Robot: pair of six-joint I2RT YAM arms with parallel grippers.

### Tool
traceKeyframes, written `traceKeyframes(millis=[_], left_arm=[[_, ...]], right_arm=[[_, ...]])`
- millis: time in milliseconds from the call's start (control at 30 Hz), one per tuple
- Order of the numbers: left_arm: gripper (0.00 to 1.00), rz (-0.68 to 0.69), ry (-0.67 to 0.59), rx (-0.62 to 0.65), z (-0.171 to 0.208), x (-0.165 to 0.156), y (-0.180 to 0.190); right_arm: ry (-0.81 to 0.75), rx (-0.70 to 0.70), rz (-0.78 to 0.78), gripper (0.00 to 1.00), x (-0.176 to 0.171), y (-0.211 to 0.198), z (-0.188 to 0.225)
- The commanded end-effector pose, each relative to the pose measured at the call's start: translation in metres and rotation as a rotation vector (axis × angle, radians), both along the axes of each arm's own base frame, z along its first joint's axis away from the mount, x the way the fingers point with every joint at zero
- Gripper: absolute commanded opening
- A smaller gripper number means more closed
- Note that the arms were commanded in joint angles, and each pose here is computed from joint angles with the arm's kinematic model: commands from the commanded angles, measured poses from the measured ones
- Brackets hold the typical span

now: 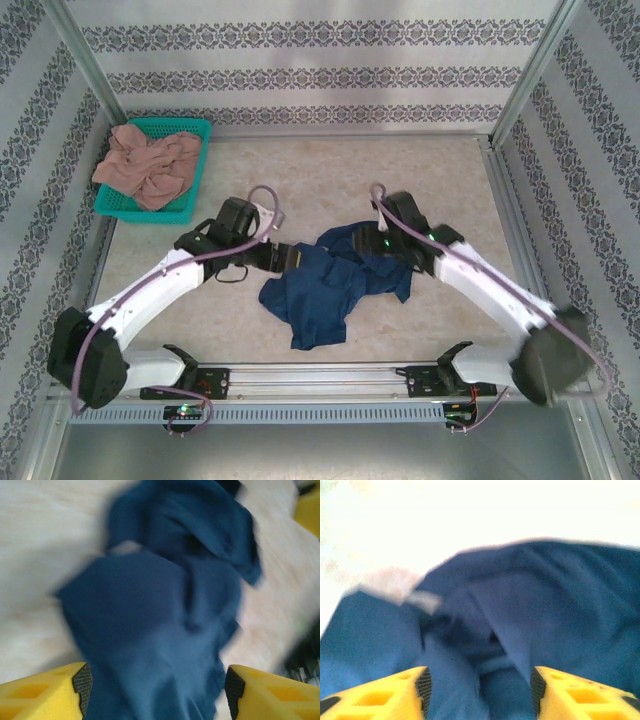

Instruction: Fold the inside-out t-shirt

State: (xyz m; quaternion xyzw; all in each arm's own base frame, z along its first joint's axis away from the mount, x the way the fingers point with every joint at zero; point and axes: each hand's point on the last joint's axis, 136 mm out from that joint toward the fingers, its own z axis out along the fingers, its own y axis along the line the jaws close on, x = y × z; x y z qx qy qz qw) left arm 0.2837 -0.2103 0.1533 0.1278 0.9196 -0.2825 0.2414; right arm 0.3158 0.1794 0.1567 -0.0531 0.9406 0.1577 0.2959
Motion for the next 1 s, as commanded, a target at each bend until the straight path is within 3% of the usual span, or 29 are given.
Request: traceKeyframes(millis=[0,100,200,333,400,433,533,600,633,733,833,967], left_arm=[[0.74,0.148,0.096,0.034,-0.033,0.036,0.003],[0.77,0.135,0.155,0.018,-0.050,0.060,-0.011],[0.77,0.116,0.215,-0.029,-0.068,0.073,-0.029],[0.60,0.105,0.278,-0.079,-0.088,0.077,-0.042],[0.49,0.122,0.271,-0.068,-0.095,0.077,-0.039],[0.40,0.128,0.262,-0.066,-0.096,0.078,-0.037],[0.11,0.136,0.186,-0.095,-0.078,0.087,-0.035],[0.00,0.157,0.101,-0.120,-0.051,0.099,-0.029],[0.00,0.172,0.030,-0.136,-0.029,0.107,-0.023],[0.00,0.209,-0.239,-0.178,0.058,0.126,-0.006],[0.00,0.183,-0.466,-0.220,0.144,0.119,0.001],[0.00,0.098,-0.582,-0.246,0.194,0.076,0.006]], right_arm=[[-0.019,-0.040,0.004,0.67,0.050,-0.001,-0.011],[0.084,-0.133,0.003,0.72,0.063,-0.006,-0.044],[0.188,-0.137,0.030,0.77,0.061,0.005,-0.076],[0.256,-0.128,0.086,0.76,0.051,0.028,-0.106],[0.294,-0.139,0.093,0.69,0.048,0.030,-0.119],[0.304,-0.142,0.093,0.61,0.048,0.029,-0.123],[0.266,-0.129,0.079,0.21,0.062,0.023,-0.114],[0.180,-0.117,0.078,0.02,0.082,0.018,-0.083],[0.102,-0.114,0.072,0.00,0.094,0.015,-0.055],[-0.166,-0.021,0.065,0.00,0.119,0.008,0.053],[-0.374,0.101,0.078,0.00,0.114,0.003,0.152],[-0.475,0.144,0.100,0.00,0.070,-0.008,0.206]])
